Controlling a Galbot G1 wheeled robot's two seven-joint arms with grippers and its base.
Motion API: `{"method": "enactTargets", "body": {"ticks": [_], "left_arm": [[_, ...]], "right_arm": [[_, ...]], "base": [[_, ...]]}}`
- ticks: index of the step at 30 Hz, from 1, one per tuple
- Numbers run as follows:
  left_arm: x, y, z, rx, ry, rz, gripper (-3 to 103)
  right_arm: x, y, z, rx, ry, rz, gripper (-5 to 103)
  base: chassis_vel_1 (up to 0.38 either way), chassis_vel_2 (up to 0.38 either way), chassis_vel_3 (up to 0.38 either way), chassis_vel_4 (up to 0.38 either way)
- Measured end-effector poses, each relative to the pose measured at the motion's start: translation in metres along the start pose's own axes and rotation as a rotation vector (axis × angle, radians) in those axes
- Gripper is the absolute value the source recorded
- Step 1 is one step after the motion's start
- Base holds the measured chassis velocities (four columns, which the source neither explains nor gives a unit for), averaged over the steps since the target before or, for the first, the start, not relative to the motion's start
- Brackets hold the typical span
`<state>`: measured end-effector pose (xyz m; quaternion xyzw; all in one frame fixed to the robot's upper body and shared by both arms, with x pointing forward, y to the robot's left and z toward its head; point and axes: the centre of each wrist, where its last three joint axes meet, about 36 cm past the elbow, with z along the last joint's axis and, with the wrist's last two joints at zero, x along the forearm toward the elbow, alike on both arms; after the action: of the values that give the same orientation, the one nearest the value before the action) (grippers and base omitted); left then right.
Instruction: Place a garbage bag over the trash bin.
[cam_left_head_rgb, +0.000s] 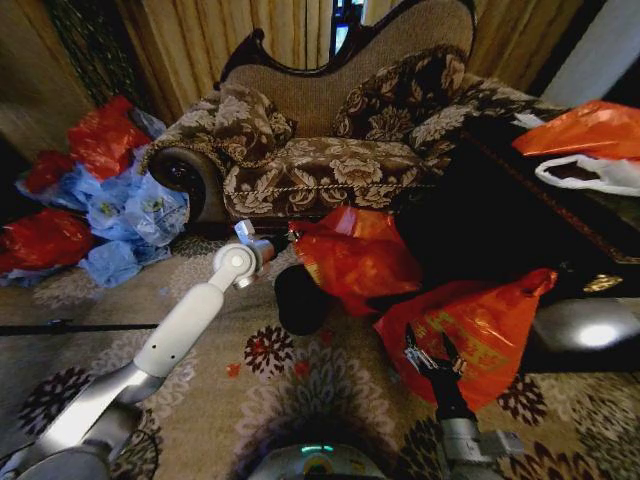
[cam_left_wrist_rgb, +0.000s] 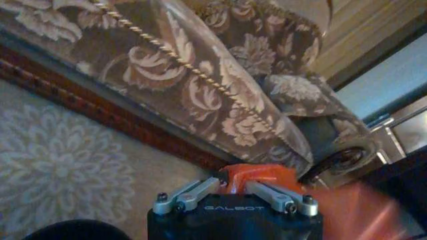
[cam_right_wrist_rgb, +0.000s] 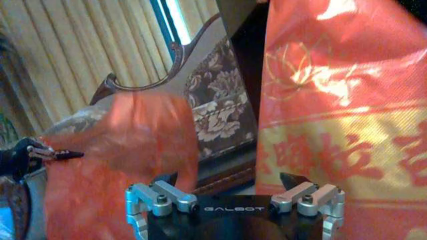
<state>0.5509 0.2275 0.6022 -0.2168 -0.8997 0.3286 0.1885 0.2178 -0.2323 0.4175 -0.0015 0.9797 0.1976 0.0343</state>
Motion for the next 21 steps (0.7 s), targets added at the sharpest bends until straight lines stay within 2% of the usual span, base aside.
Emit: {"method": "enactTargets", "body": {"ticks": [1, 4, 5, 7, 8, 10, 11, 15, 21], "left_arm": [[0.0, 0.0, 0.0, 0.0, 0.0, 0.0, 0], [0.013, -0.006, -0.012, -0.009, -0.009, 0.02, 0], [0.013, -0.006, -0.012, -0.009, -0.009, 0.02, 0], [0.019, -0.006, -0.015, -0.017, -0.008, 0.021, 0], [0.019, -0.006, -0.015, -0.017, -0.008, 0.021, 0], [0.026, -0.007, -0.017, -0.024, -0.001, 0.022, 0], [0.028, -0.009, -0.017, -0.025, 0.002, 0.026, 0], [0.035, -0.013, -0.019, -0.028, 0.008, 0.032, 0], [0.054, -0.03, -0.033, -0.035, 0.014, 0.071, 0]], "right_arm": [[0.0, 0.0, 0.0, 0.0, 0.0, 0.0, 100], [-0.011, 0.009, 0.013, -0.114, 0.057, 0.004, 100], [-0.011, 0.009, 0.013, -0.114, 0.057, 0.004, 100], [-0.019, 0.017, 0.02, -0.19, 0.102, 0.007, 100], [-0.019, 0.017, 0.02, -0.19, 0.102, 0.007, 100], [-0.029, 0.027, 0.025, -0.286, 0.167, 0.009, 100], [-0.033, 0.029, 0.027, -0.307, 0.187, 0.003, 100], [-0.044, 0.028, 0.033, -0.301, 0.202, -0.02, 100], [-0.074, 0.026, 0.045, -0.194, 0.199, -0.134, 100]], "base": [[0.0, 0.0, 0.0, 0.0], [0.0, 0.0, 0.0, 0.0], [0.0, 0.0, 0.0, 0.0], [0.0, 0.0, 0.0, 0.0], [0.0, 0.0, 0.0, 0.0], [0.0, 0.0, 0.0, 0.0], [0.0, 0.0, 0.0, 0.0], [0.0, 0.0, 0.0, 0.0], [0.0, 0.0, 0.0, 0.0]]}}
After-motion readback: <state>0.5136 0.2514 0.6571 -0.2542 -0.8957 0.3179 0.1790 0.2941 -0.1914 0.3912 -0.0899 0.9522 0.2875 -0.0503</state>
